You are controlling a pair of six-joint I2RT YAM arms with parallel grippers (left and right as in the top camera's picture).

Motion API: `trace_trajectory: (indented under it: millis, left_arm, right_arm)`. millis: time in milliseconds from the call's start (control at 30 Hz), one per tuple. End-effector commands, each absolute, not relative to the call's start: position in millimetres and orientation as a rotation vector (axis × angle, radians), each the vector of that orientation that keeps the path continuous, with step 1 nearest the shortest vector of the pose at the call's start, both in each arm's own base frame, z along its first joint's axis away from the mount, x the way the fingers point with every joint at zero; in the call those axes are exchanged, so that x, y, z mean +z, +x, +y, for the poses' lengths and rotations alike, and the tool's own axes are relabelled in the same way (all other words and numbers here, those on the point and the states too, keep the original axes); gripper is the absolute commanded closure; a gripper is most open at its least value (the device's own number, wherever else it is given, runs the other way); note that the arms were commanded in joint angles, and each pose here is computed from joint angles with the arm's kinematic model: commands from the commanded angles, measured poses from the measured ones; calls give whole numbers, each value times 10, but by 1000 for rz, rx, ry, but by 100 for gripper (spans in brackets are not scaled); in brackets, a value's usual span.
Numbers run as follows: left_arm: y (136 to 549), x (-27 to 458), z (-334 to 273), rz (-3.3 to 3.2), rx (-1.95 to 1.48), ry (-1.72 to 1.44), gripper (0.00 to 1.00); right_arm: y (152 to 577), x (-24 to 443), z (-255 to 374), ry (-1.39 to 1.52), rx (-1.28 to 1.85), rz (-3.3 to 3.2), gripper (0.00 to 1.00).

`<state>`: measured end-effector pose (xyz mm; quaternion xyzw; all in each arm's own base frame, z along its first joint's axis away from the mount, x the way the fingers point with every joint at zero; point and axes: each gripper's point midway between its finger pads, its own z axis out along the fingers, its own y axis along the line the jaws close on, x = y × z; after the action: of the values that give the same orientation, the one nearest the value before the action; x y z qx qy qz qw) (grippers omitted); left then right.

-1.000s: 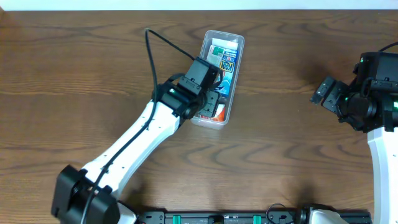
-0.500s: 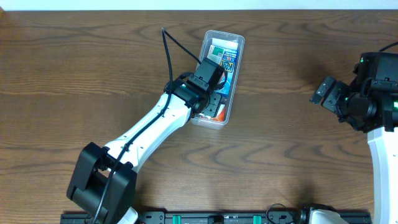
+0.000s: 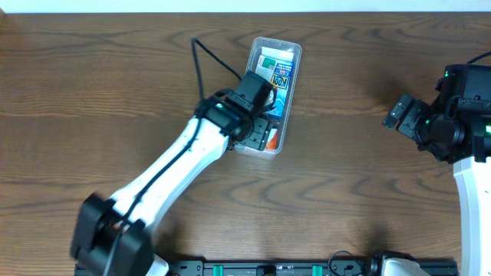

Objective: Pack container

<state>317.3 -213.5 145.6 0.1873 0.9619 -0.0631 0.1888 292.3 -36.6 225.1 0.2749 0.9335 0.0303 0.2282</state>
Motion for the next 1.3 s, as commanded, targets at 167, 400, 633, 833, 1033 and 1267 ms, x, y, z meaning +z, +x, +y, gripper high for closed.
trace_trajectory:
  millis: [167, 400, 633, 833, 1033, 1267]
  left_arm:
    - [2959, 2632, -1389, 2495, -108, 276, 25]
    - [2530, 3116, -653, 2378, -17, 58, 2]
    - [2171, 3344, -437, 2293, -47, 13, 2]
    - [2052, 3431, -387, 2250, -67, 4, 2]
    - [2029, 3372, -264, 2269, 31, 6, 2]
    - [2060, 3123, -100, 2292, 109, -64, 2]
  right_arm:
    - [2920, 2277, -402, 755, 73, 2562, 1]
    - [2920, 2277, -402, 755, 73, 2562, 1]
    - [2920, 2277, -402, 755, 73, 2562, 1]
    - [2920, 2277, -402, 755, 73, 2562, 1]
    - [2919, 2275, -402, 755, 73, 2562, 1]
    - [2919, 2275, -402, 755, 73, 2562, 1]
